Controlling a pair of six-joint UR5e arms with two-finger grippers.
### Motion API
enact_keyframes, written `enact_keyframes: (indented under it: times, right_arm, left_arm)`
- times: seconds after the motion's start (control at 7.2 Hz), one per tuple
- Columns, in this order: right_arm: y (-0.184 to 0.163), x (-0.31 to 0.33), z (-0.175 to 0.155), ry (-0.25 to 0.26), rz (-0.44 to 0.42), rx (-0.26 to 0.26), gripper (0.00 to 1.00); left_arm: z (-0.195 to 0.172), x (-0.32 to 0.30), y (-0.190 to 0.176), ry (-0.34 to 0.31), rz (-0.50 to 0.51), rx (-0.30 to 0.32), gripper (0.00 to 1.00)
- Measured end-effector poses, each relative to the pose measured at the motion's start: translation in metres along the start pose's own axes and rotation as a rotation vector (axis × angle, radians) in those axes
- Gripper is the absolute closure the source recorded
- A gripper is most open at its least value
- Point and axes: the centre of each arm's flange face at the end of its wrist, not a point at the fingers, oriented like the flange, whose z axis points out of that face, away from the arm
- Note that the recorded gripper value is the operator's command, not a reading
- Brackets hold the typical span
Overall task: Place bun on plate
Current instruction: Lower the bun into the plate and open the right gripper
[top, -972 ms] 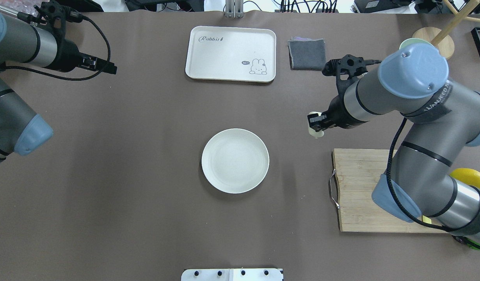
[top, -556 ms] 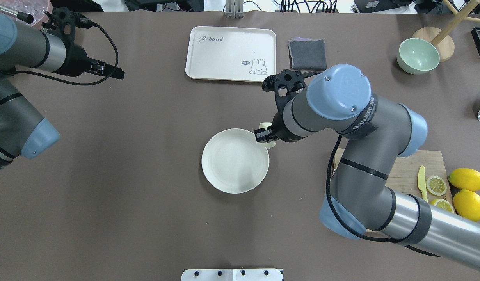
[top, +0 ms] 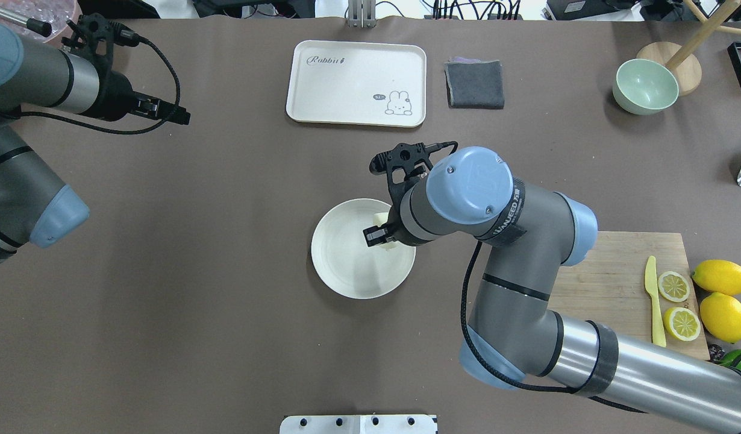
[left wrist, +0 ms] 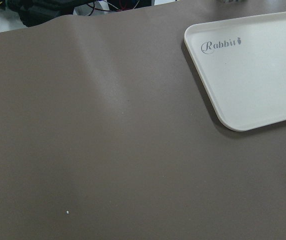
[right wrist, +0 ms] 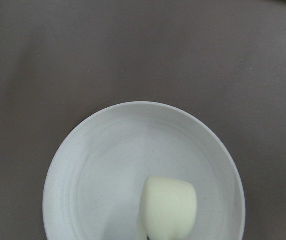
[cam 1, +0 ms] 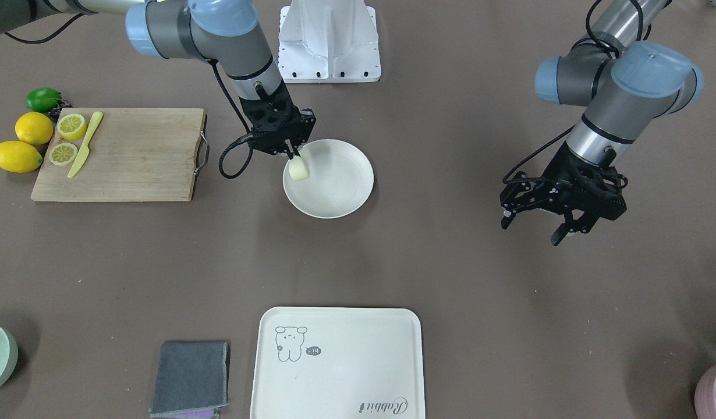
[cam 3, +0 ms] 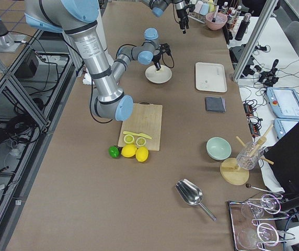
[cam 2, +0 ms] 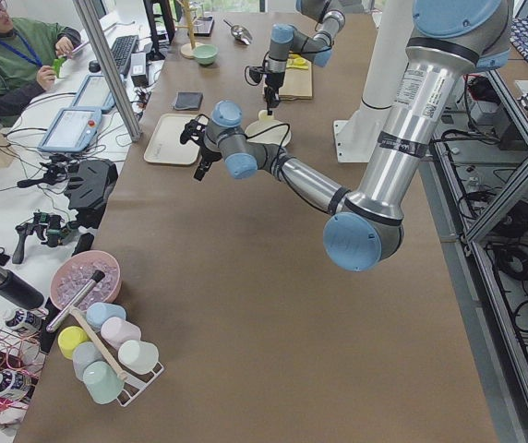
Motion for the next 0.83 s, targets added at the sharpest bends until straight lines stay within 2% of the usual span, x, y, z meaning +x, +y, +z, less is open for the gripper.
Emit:
enact_keyframes:
  times: [0.83]
  right_arm:
    - [0.0117,-0.0163,0.0082,-0.032,0.032,0.011,0.0]
  left_arm:
    - [-0.0036,0.0044,0.001,0.019,-0.094,0.016,0.02]
